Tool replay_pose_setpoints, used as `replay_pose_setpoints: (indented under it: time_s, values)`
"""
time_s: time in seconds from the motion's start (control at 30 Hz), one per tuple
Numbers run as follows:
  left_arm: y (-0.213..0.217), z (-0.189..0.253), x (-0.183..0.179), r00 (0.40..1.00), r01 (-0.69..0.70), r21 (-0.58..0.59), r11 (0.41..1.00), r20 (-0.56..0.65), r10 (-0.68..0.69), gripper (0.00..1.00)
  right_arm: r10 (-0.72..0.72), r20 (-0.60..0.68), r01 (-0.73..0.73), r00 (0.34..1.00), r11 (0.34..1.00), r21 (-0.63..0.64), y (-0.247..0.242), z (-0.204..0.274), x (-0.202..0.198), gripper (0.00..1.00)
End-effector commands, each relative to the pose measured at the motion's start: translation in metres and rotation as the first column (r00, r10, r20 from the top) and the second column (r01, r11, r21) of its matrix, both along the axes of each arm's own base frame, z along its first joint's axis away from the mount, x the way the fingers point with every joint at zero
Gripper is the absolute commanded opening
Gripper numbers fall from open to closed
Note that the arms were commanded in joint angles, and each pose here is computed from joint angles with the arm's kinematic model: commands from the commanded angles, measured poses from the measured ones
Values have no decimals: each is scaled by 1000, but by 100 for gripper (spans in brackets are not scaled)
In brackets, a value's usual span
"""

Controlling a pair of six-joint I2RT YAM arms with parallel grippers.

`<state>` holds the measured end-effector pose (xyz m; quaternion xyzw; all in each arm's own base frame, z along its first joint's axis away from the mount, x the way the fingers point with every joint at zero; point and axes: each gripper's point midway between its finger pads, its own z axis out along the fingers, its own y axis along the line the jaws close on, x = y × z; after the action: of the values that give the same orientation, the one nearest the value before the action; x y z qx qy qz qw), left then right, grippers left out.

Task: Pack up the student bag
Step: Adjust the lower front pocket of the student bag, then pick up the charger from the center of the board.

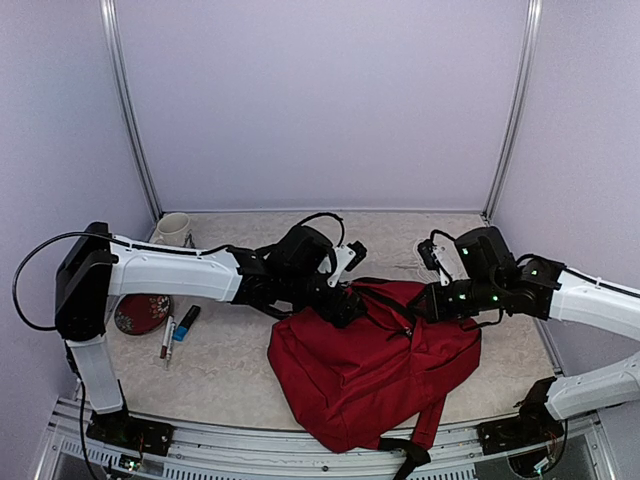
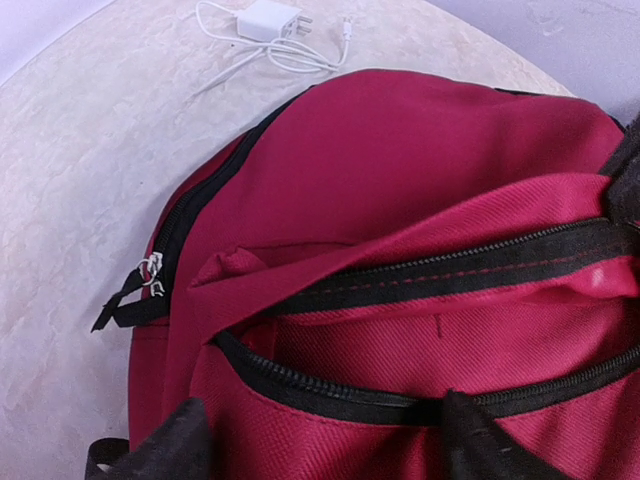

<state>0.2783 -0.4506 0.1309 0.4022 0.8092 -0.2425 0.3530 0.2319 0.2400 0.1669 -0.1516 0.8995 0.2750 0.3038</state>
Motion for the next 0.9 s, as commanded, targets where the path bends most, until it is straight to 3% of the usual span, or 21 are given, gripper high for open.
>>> replay_pose_setpoints:
  time_s: [0.0,0.07,0.2,0.27,0.33,0.4,0.43,0.57,0.77,0.87]
  values:
    - [23,-25,-16,998,18,93,995,-60,-13,52,1,43,-1,999,1000,-2,-1,10,15,0]
    - [19,-18,-20,998,41,69,997,-51,-38,29,10,71,-10,997,1000,6,2,20,21,7]
    - [8,-1,-25,996,87,21,996,-14,-86,12,-12,180,10,984,1000,8,-5,50,53,41]
    - [6,6,-24,996,88,15,996,4,-88,5,-70,207,78,976,997,-27,-24,53,81,56]
    - [5,13,-23,996,86,8,996,25,-86,4,-145,213,164,966,984,-73,-49,47,114,71]
    - [5,24,-21,995,86,-9,996,48,-85,4,-219,197,252,956,954,-163,-82,26,149,94]
    - [4,28,-21,995,89,-16,996,56,-88,4,-251,164,284,954,932,-225,-96,8,165,99]
    - [1,36,-24,992,106,-26,994,72,-104,2,-301,52,296,952,869,-397,-125,-47,216,100]
    - [1,36,-26,989,117,-12,993,92,-116,0,-273,1,242,962,852,-463,-135,-86,270,100]
    - [0,39,-25,988,120,-10,993,101,-119,0,-290,-8,241,957,811,-532,-146,-101,283,100]
